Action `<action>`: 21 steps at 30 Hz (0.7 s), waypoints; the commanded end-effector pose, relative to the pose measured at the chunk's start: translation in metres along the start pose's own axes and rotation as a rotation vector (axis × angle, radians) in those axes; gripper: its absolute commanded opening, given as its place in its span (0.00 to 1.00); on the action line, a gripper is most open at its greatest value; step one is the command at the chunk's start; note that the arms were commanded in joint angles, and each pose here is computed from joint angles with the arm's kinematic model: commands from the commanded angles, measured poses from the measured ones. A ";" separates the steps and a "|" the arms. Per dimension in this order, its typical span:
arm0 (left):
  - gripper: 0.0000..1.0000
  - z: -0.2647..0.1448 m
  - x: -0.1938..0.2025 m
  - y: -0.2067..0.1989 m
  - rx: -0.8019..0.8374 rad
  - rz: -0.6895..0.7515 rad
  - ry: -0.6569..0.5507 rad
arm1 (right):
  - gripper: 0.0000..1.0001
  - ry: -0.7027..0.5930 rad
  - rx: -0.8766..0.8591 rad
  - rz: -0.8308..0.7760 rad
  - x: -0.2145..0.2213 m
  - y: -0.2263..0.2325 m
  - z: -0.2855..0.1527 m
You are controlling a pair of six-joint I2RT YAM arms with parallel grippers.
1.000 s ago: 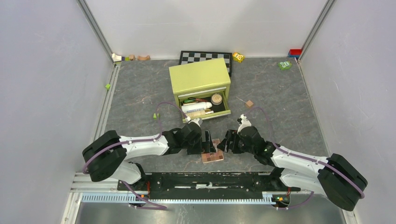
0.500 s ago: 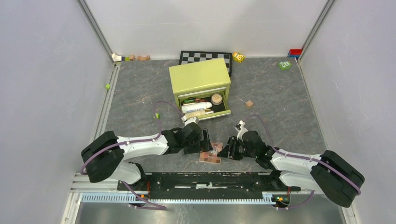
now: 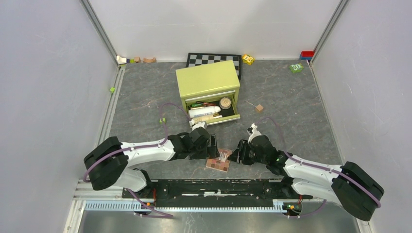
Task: Organize the makeup
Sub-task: Move the makeup to the center of the board.
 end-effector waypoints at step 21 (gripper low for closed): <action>0.75 0.021 0.019 -0.013 0.180 0.155 0.139 | 0.48 0.058 0.033 -0.001 0.011 -0.016 0.012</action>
Point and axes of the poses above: each gripper's point midway between its finger pads, its own z axis out along the fingers, its own y axis along the line the jaws close on, x = y × z, the point moved 6 cm from there along -z, back along the fingers, and after that the axes turned 5 degrees about z, right-handed, at the moved point
